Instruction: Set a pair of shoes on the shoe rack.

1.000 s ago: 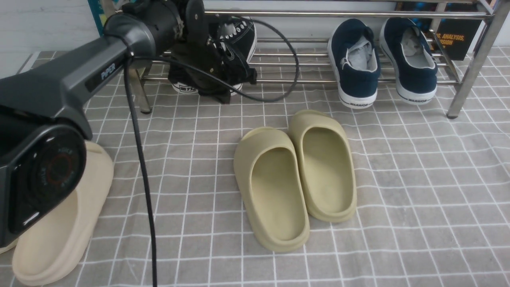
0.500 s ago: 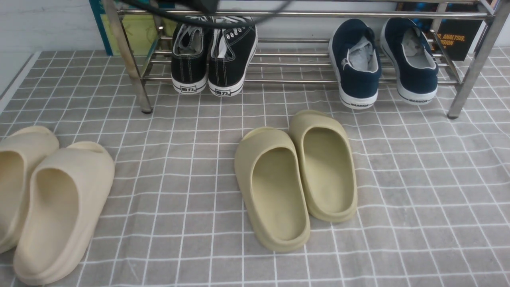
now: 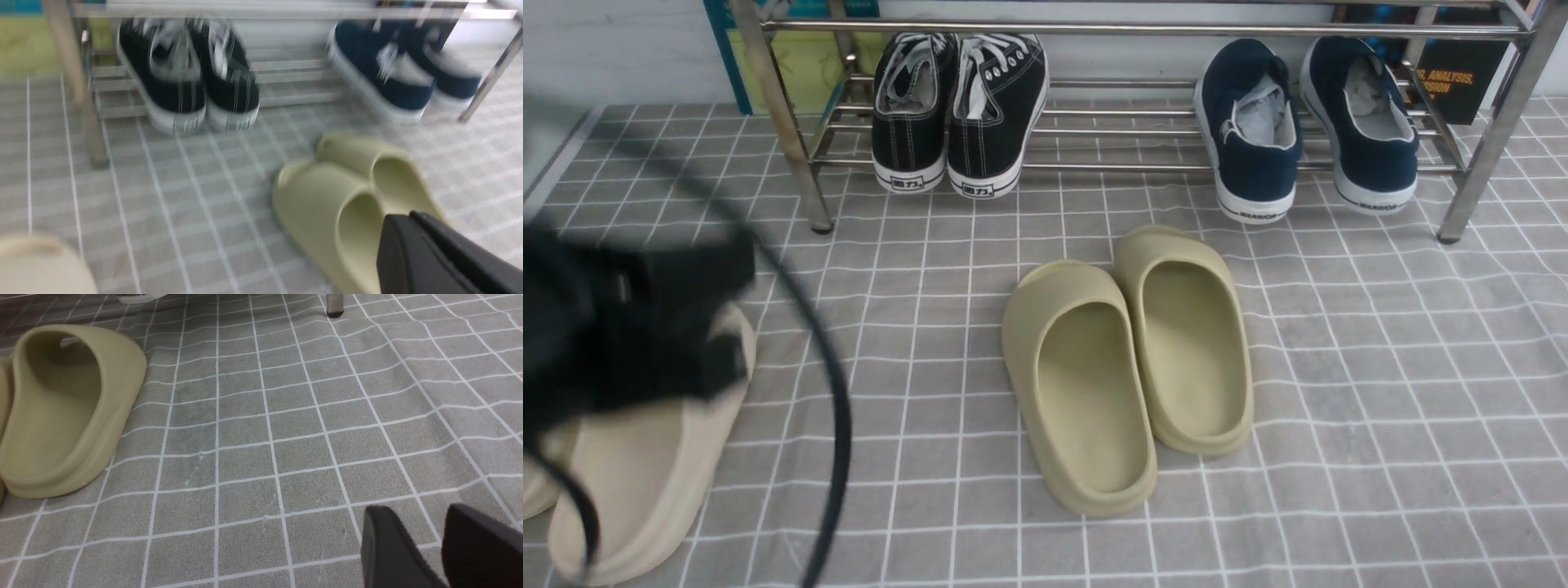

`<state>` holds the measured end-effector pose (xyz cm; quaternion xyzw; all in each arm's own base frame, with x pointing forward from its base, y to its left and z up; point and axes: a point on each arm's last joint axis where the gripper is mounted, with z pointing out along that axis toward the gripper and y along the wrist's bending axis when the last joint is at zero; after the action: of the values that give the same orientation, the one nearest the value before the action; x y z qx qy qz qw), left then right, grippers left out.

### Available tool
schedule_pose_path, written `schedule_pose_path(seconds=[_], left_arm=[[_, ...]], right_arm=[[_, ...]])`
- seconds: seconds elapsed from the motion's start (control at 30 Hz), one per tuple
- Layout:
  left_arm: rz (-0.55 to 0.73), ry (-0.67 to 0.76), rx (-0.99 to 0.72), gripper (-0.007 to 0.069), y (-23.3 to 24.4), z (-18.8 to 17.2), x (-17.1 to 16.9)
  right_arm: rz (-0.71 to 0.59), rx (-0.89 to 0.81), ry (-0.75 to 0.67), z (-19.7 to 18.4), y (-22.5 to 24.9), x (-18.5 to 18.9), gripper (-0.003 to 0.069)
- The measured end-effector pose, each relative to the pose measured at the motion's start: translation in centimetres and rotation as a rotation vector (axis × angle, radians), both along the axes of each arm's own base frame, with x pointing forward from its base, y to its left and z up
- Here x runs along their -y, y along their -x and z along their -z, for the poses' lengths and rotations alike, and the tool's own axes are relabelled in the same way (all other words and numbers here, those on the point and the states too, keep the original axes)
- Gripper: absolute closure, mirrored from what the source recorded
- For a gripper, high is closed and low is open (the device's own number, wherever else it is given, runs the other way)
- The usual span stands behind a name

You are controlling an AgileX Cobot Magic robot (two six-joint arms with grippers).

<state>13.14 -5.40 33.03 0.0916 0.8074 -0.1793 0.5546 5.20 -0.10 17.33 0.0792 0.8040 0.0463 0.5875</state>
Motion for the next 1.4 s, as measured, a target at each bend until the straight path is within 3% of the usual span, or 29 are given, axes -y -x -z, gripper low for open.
schedule_pose_path(seconds=[0.07,0.3,0.6,0.8,0.93,1.07,1.4], left_arm=[[-0.015,-0.003,-0.009,0.0638,1.4,3.5,-0.6],[-0.056,0.061,-0.054,0.0638,3.2,8.8,-1.4],[-0.063,0.044,-0.228,0.0638,4.4,13.7,-1.6],[-0.075,0.072,-0.154,0.0638,5.8,15.4,-2.3],[-0.131,0.135,0.056,0.0638,6.8,14.8,-3.2],[-0.212,0.075,0.163,0.0638,7.4,14.4,-4.0],[-0.268,-0.021,0.003,0.0638,8.0,16.2,-4.5]], right_arm=[[0.0,0.0,0.0,0.0,0.0,0.0,0.042],[0.0,0.0,0.0,0.0,0.0,0.0,0.042],[0.0,0.0,0.0,0.0,0.0,0.0,0.042],[0.0,0.0,0.0,0.0,0.0,0.0,0.042],[0.0,0.0,0.0,0.0,0.0,0.0,0.042],[0.0,-0.001,0.0,0.0,0.0,0.0,0.042],[0.0,-0.001,0.0,0.0,0.0,0.0,0.042]])
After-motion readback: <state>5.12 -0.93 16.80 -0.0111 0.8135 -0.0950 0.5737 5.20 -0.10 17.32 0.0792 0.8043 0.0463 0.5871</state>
